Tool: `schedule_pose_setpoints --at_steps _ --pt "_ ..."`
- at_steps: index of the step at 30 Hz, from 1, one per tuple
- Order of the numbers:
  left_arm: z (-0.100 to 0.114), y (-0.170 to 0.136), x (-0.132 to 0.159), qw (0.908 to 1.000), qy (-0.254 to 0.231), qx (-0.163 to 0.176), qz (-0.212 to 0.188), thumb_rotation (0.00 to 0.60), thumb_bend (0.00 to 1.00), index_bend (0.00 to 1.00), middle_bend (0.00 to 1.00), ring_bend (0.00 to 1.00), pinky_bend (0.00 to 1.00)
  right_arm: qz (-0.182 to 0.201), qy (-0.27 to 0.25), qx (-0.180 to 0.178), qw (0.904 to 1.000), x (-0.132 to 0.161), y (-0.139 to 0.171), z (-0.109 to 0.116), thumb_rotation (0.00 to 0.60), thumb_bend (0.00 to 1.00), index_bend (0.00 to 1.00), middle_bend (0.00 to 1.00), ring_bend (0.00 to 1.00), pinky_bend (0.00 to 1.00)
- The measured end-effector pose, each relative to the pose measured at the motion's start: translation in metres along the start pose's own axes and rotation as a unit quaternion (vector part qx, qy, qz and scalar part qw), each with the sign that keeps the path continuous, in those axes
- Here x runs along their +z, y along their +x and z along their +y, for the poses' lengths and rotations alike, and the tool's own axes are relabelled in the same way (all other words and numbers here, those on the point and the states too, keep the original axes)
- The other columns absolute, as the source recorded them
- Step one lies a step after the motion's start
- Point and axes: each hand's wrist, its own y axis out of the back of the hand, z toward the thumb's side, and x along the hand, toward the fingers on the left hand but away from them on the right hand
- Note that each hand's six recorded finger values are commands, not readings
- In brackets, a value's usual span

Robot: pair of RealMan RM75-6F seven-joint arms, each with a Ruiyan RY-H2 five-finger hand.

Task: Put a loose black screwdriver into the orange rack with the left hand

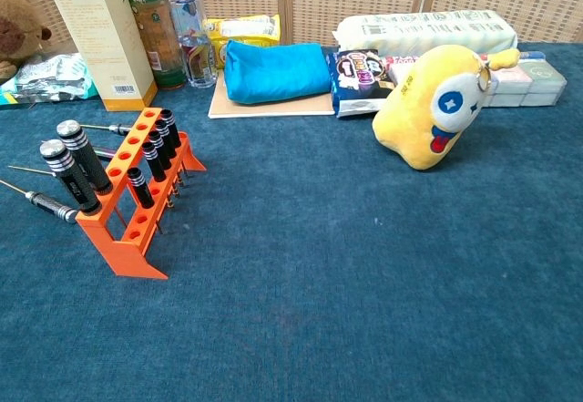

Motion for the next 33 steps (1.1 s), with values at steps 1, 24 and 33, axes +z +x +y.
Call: schedule_pose_setpoints --at_steps 1,24,33 --pt "-0.004 0.005 0.004 1.0000 0.003 -0.004 -0.005 0.600 0.28 0.39 1.00 1.00 1.00 0.000 -0.001 0.002 1.0000 0.000 0.000 0.000 0.600 0.00 0.10 0.00 0.00 0.00" --pt "-0.070 0.058 0.060 0.9947 0.066 -0.063 -0.048 0.600 0.30 0.39 1.00 1.00 1.00 0.001 -0.025 0.017 0.9995 -0.004 0.000 0.004 0.600 0.00 0.10 0.00 0.00 0.00" --pt "-0.076 0.065 0.063 0.9941 0.075 -0.066 -0.043 0.600 0.31 0.39 1.00 1.00 1.00 0.000 -0.029 0.018 0.9994 -0.005 -0.001 0.005 0.600 0.00 0.10 0.00 0.00 0.00"
